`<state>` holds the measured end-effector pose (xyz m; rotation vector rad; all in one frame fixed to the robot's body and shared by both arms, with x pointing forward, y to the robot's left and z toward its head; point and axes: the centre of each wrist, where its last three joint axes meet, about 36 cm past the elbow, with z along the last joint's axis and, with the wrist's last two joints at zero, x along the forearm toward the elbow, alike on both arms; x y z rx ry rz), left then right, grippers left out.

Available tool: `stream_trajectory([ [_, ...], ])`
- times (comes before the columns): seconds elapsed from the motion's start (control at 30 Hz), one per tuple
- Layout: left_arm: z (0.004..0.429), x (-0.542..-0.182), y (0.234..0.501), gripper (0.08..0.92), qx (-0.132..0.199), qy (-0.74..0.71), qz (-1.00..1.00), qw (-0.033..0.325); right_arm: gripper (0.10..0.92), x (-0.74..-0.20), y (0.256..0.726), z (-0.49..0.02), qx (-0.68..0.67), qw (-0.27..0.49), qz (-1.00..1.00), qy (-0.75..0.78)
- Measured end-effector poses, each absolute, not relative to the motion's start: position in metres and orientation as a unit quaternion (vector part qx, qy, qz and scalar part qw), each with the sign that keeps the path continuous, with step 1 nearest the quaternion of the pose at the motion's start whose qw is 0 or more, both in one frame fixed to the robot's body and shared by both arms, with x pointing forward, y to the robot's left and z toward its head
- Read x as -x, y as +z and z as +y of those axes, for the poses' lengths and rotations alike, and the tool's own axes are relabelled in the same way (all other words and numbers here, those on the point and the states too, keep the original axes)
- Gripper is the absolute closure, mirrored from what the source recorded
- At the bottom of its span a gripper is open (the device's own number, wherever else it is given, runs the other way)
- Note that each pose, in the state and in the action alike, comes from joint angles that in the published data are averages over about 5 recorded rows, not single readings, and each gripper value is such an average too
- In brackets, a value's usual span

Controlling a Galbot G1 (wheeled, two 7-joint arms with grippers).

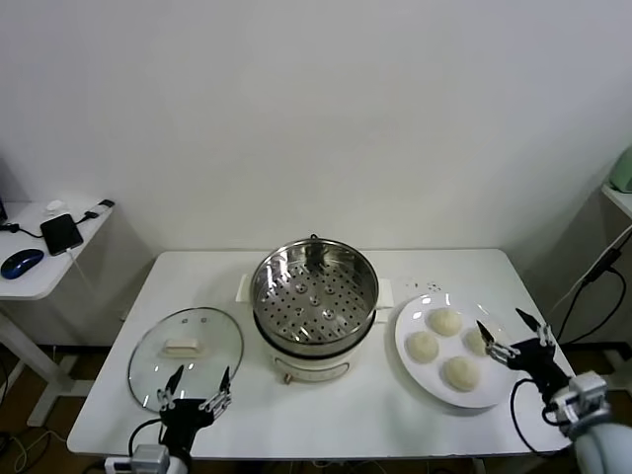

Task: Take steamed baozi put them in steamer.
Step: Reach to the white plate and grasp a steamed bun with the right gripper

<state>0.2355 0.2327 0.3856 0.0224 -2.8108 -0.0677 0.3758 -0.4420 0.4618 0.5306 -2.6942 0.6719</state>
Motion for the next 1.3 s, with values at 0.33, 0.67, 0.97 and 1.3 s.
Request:
stream_trajectory([
  [0.33,0.234,-0.233,0.387,0.177,-0.012,-0.025,-0.987,0.161,0.2,-0.477,0.53,-0.463,-0.325,0.252,-0.822,0.393],
  [0.67,0.235,-0.234,0.389,0.177,-0.012,-0.016,-0.986,0.165,0.2,-0.555,0.556,-0.455,-0.41,0.348,-0.684,0.492],
  [0.97,0.238,-0.233,0.388,0.177,-0.016,-0.009,-0.985,0.174,0.2,-0.595,0.537,-0.457,-0.455,0.402,-0.602,0.519],
  [1.3,0.235,-0.233,0.386,0.177,-0.017,-0.004,-0.984,0.176,0.2,-0.62,0.51,-0.443,-0.483,0.404,-0.582,0.514],
])
